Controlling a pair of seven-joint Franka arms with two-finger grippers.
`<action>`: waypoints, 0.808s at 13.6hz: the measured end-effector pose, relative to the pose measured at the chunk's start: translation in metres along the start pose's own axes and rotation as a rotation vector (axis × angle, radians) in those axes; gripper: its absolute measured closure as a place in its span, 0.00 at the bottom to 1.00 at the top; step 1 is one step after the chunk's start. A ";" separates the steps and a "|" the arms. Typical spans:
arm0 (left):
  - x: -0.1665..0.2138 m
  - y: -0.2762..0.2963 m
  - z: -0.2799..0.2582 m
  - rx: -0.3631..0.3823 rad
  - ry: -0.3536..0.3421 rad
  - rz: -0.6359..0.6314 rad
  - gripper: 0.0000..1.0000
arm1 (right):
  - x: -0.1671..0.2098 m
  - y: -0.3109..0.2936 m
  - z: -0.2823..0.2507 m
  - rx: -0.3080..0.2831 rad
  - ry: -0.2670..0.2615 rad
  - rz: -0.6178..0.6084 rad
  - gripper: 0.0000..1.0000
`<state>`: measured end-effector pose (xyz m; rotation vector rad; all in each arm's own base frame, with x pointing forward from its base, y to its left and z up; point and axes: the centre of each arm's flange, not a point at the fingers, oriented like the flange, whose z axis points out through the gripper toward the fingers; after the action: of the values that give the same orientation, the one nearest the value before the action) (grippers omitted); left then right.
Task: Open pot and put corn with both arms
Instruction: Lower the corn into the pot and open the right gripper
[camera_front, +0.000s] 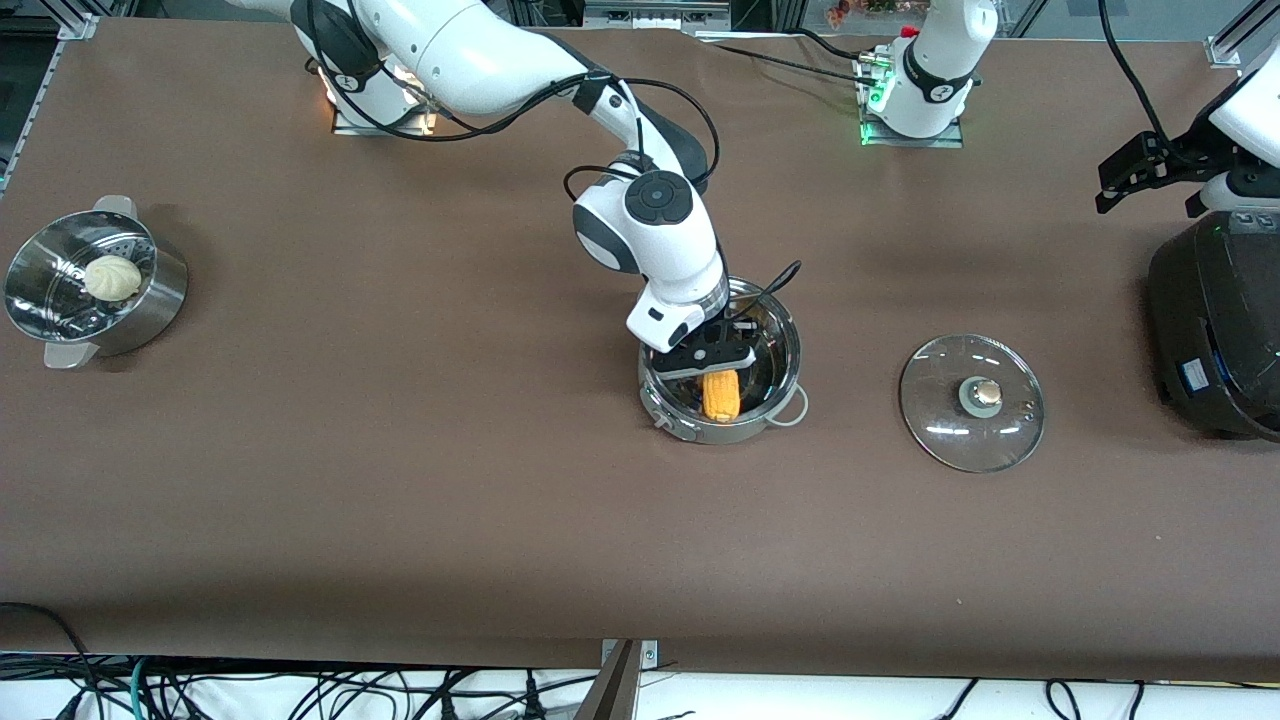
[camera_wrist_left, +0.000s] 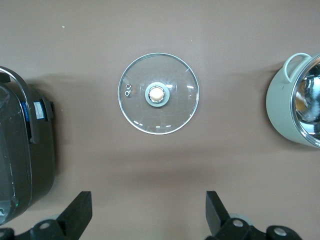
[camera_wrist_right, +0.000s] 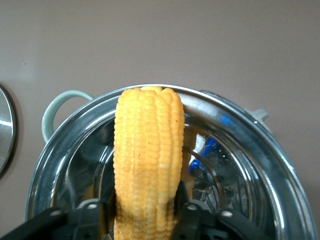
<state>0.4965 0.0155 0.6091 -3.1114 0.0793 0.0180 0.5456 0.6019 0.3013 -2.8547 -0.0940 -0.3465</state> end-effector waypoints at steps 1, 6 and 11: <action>0.000 0.000 0.000 0.000 0.000 0.000 0.00 | -0.002 -0.002 0.000 0.000 -0.001 -0.003 0.31; 0.001 0.013 0.000 0.007 -0.001 0.023 0.00 | -0.010 -0.006 0.003 -0.027 -0.014 -0.018 0.00; 0.001 0.016 0.000 0.011 -0.003 0.029 0.00 | 0.030 0.015 -0.034 -0.092 0.046 0.010 0.00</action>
<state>0.4965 -0.0001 0.6091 -3.0993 0.1239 0.0228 0.5680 0.5789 0.3369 -2.9345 -0.0571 -0.4242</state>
